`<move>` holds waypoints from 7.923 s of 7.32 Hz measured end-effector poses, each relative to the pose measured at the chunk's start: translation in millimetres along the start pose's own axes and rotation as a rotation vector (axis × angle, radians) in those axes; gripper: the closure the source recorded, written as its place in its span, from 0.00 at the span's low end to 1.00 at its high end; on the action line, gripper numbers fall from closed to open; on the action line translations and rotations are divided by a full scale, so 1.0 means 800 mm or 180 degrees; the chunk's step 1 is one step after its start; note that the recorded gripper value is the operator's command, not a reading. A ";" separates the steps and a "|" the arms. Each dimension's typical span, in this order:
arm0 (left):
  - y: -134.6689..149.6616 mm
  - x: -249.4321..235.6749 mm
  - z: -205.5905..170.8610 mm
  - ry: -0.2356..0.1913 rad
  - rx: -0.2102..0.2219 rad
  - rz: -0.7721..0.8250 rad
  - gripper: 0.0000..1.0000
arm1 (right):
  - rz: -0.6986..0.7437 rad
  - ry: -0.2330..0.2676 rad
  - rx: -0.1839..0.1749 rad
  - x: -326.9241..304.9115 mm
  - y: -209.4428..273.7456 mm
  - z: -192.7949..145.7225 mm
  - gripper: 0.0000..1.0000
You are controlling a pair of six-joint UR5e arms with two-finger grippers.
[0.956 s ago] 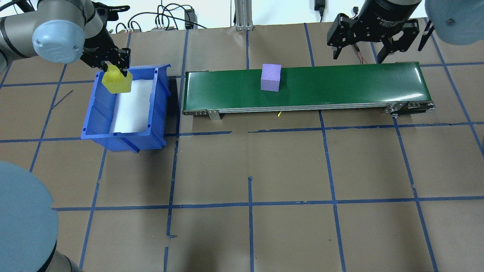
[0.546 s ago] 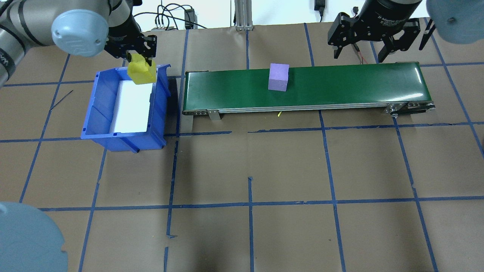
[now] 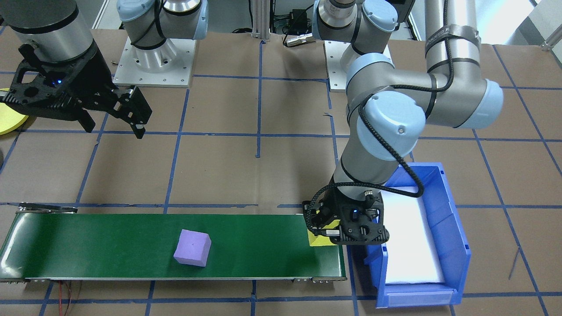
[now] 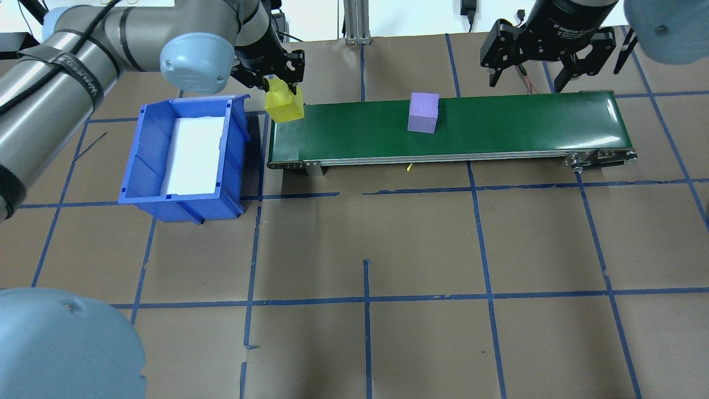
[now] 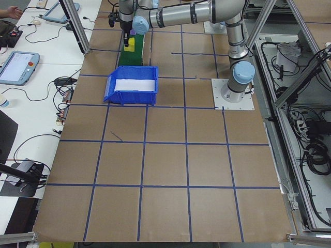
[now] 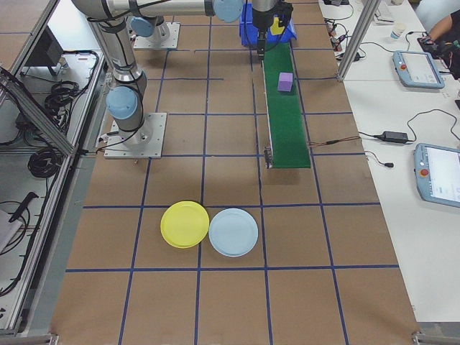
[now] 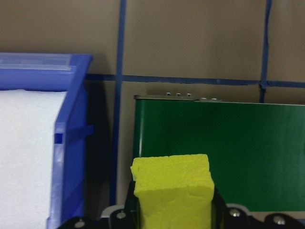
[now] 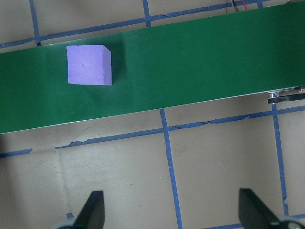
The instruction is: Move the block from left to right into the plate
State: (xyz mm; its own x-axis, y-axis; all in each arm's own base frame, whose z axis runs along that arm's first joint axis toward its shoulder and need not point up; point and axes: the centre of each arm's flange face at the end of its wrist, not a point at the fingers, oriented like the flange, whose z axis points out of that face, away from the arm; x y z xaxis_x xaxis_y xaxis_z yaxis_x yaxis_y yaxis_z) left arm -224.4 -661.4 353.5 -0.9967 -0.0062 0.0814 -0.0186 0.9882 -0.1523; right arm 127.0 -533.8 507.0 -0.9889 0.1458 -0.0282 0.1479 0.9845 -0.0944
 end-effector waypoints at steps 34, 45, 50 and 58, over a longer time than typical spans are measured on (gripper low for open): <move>0.188 -0.114 -0.272 -0.0414 -0.0362 0.0064 0.00 | -0.0268 -0.0084 -0.0076 0.640 -0.088 0.249 0.69; 0.188 -0.114 -0.273 -0.0413 -0.0351 0.0031 0.00 | -0.0519 -0.0043 0.0100 0.731 -0.010 0.259 0.00; 0.188 -0.114 -0.273 -0.0417 -0.0351 0.0033 0.00 | -0.0116 -0.0180 0.0129 0.410 -0.132 0.182 0.00; 0.188 -0.114 -0.273 -0.0418 -0.0353 0.0033 0.00 | 0.0294 -0.1440 -0.0025 0.222 -0.175 0.279 0.00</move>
State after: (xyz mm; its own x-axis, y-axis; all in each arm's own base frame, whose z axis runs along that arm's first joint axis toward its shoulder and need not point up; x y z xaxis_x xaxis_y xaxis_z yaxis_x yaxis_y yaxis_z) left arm -118.9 -479.0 538.4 -0.9987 -0.0087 -0.0500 -0.0065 0.9991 -0.0424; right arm -66.3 -667.3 293.0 -0.8659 0.1774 -0.4678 0.2331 0.9704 -0.0636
